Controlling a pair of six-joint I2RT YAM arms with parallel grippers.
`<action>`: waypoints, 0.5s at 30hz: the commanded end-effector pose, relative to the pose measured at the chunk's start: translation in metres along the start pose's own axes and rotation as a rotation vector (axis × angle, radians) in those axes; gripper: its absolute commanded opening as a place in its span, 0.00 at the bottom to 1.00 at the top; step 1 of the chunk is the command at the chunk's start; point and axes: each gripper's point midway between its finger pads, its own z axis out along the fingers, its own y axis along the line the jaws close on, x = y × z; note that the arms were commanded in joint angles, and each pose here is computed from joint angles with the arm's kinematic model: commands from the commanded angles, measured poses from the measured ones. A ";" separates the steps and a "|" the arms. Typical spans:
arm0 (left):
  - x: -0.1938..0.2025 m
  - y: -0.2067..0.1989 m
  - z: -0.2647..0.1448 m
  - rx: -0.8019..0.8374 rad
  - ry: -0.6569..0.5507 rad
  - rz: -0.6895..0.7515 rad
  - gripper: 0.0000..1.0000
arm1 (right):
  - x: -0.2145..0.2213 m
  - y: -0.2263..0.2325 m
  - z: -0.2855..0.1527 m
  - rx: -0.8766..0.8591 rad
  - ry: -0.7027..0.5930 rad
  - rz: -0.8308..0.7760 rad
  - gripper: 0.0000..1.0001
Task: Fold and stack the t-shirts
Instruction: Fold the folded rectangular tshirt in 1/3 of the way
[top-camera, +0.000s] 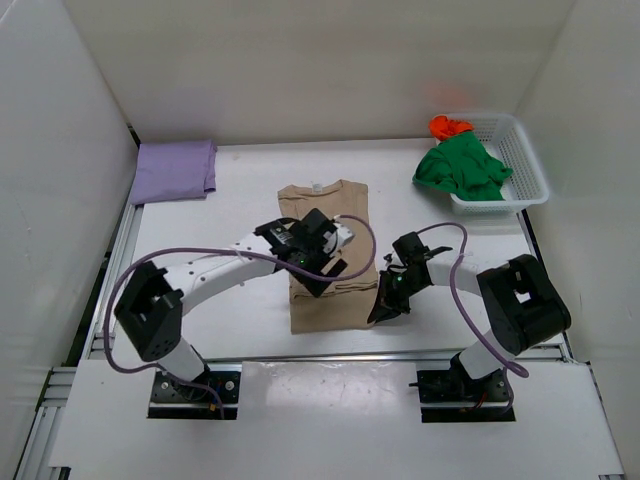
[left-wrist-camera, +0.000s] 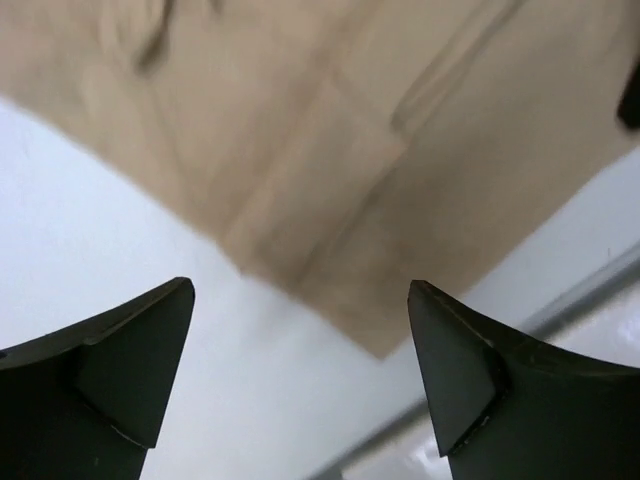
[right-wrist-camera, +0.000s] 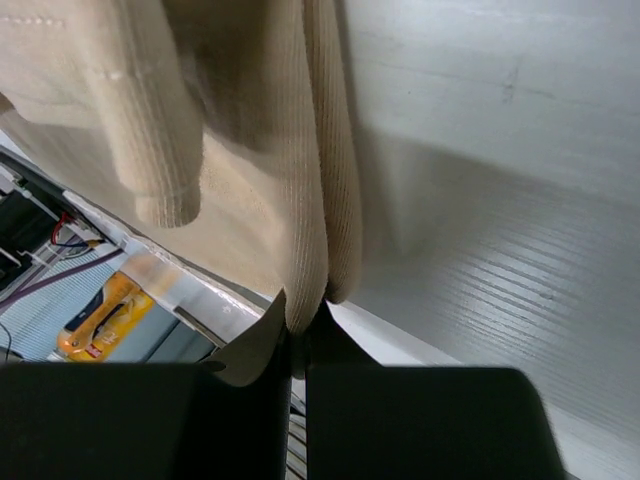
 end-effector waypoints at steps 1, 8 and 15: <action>-0.037 0.013 0.021 -0.105 -0.080 -0.001 1.00 | 0.003 0.004 -0.003 -0.019 -0.007 -0.026 0.00; -0.050 -0.019 0.069 -0.093 -0.059 0.072 1.00 | 0.006 0.000 -0.001 -0.020 -0.009 0.001 0.00; -0.042 -0.042 0.064 -0.029 -0.058 0.109 1.00 | 0.009 -0.002 0.000 -0.020 -0.009 0.010 0.00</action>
